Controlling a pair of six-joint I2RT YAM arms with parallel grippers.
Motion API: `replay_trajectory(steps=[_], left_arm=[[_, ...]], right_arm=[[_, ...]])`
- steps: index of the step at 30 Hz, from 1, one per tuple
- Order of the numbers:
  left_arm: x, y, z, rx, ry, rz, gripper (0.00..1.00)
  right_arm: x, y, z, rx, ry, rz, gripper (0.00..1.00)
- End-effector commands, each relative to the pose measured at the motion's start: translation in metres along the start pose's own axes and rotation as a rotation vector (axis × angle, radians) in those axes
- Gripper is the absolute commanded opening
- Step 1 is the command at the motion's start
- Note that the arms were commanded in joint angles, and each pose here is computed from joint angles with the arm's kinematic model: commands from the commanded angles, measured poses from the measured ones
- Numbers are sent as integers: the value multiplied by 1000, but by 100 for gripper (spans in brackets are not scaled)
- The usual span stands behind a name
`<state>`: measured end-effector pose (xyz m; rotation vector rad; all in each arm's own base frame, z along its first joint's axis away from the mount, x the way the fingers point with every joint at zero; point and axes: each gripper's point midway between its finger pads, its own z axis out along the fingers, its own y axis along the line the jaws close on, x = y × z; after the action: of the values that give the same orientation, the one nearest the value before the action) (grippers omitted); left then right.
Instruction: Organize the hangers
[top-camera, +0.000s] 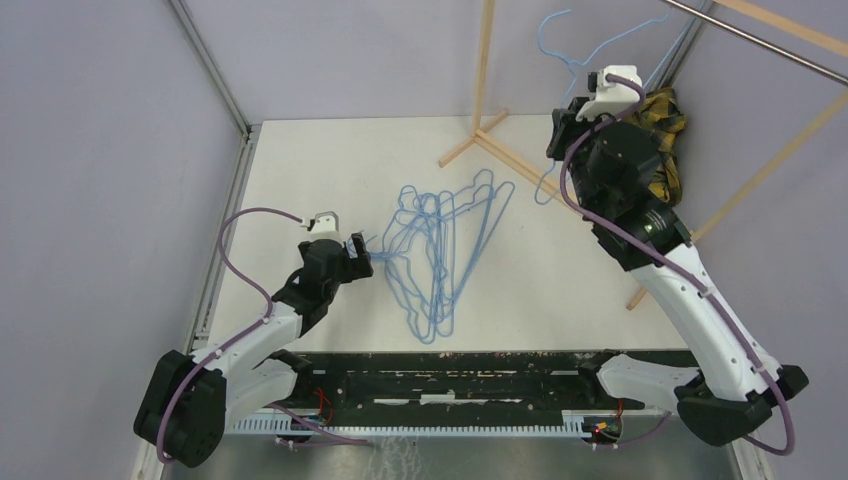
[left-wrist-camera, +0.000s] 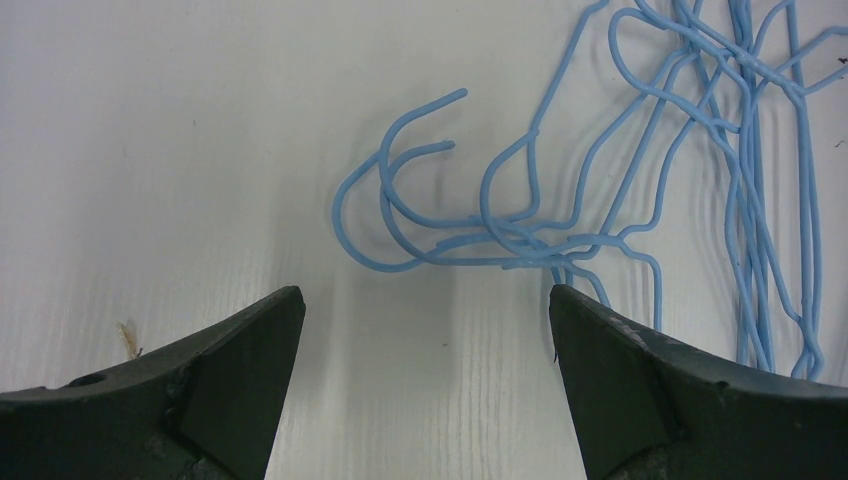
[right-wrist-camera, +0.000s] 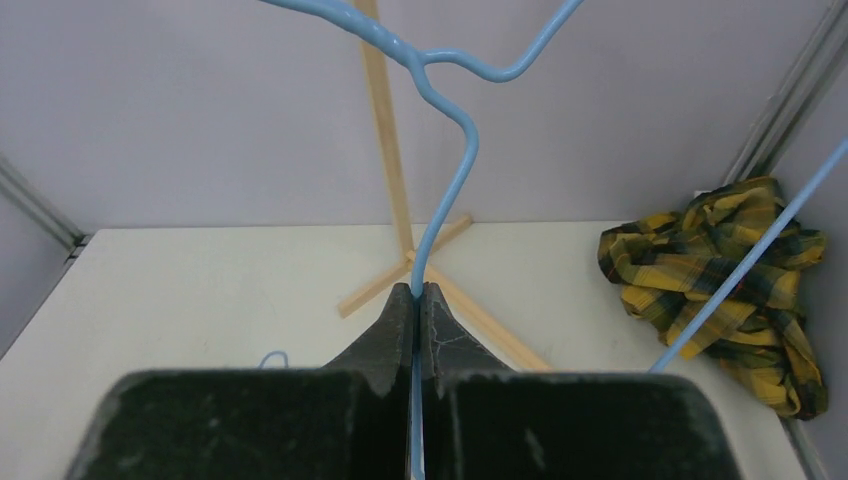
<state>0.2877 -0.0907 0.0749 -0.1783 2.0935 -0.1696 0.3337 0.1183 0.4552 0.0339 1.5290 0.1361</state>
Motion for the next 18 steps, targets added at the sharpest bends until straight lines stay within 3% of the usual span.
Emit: replay_trajectory(steps=[1, 8, 18], left_arm=[[-28, -16, -2, 48, -81, -57, 99], [-26, -12, -4, 37, -77, -45, 99], [-22, -8, 0, 14, -71, -37, 99]], right_arm=[[-23, -18, 27, 89, -48, -24, 1], [-15, -57, 71, 138, -33, 92, 1], [-18, -80, 99, 106, -60, 109, 1]])
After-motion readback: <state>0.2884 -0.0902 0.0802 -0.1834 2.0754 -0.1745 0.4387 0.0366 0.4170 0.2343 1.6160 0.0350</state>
